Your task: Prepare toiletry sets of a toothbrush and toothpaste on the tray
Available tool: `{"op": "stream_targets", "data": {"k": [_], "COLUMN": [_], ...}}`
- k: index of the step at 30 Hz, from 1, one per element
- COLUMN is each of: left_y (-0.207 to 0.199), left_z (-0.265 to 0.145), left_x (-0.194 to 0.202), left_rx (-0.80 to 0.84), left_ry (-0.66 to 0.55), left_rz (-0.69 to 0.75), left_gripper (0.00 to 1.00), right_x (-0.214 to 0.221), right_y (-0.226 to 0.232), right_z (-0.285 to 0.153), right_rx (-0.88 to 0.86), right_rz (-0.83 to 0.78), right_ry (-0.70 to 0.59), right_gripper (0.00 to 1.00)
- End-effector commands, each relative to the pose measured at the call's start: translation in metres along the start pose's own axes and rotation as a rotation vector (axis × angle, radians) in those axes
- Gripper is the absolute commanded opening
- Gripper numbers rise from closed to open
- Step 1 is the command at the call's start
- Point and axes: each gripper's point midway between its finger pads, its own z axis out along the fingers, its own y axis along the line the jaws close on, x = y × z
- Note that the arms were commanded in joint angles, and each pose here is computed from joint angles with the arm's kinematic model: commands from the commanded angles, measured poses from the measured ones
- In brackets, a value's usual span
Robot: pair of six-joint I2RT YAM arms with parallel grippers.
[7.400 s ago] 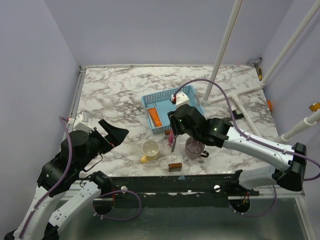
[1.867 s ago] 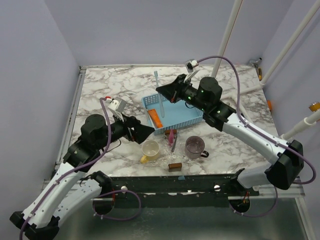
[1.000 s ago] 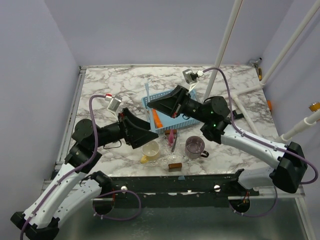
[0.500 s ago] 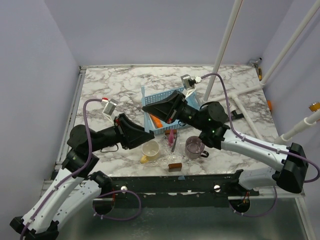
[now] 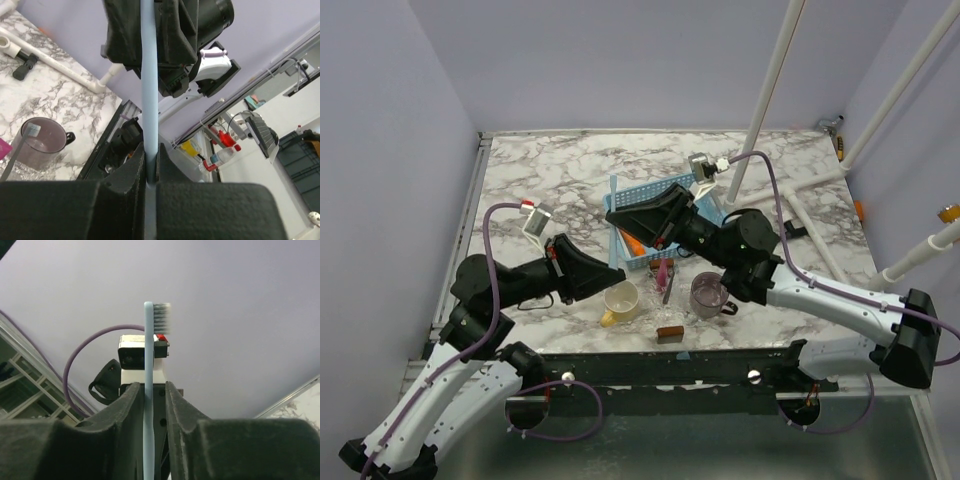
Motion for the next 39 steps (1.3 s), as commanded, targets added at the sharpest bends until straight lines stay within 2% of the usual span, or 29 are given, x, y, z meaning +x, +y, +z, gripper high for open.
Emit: {"op": "stream_targets", "data": {"k": [1,3,4,19,26,31,39], "left_y": [0.0,0.005,0.007,0.046,0.066,0.067,0.077], "left_z": [-0.007,-0.009,-0.011,-0.042,-0.06,-0.068,-0.08], "left_x": [0.01,0.012,0.014,0.034,0.037,0.037,0.042], "left_rx": [-0.019,-0.048,-0.063,-0.323,-0.455,-0.48,-0.529], "left_ry": [0.05,0.06,0.067,0.195,0.255,0.281,0.336], "left_rz": [0.038,0.043,0.046,0.171,0.258,0.305,0.359], "left_gripper": [0.0,0.0,0.0,0.0,0.0,0.0,0.0], "right_x": [-0.001,-0.002,-0.004,-0.013,-0.006,0.004,0.025], "right_y": [-0.013,-0.016,-0.017,-0.048,-0.052,-0.065,-0.055], "right_z": [-0.007,-0.008,-0.009,-0.024,-0.017,-0.013,-0.01], "right_rx": [0.097,0.132,0.156,0.532,0.591,0.656,0.588], "right_rz": [-0.039,-0.074,-0.09,-0.245,-0.242,-0.228,-0.14], "right_ry": [0.011,0.034,0.042,0.281,0.394,0.485,0.577], "right_gripper": [0.36,0.46,0.47,0.57,0.59,0.59,0.59]}}
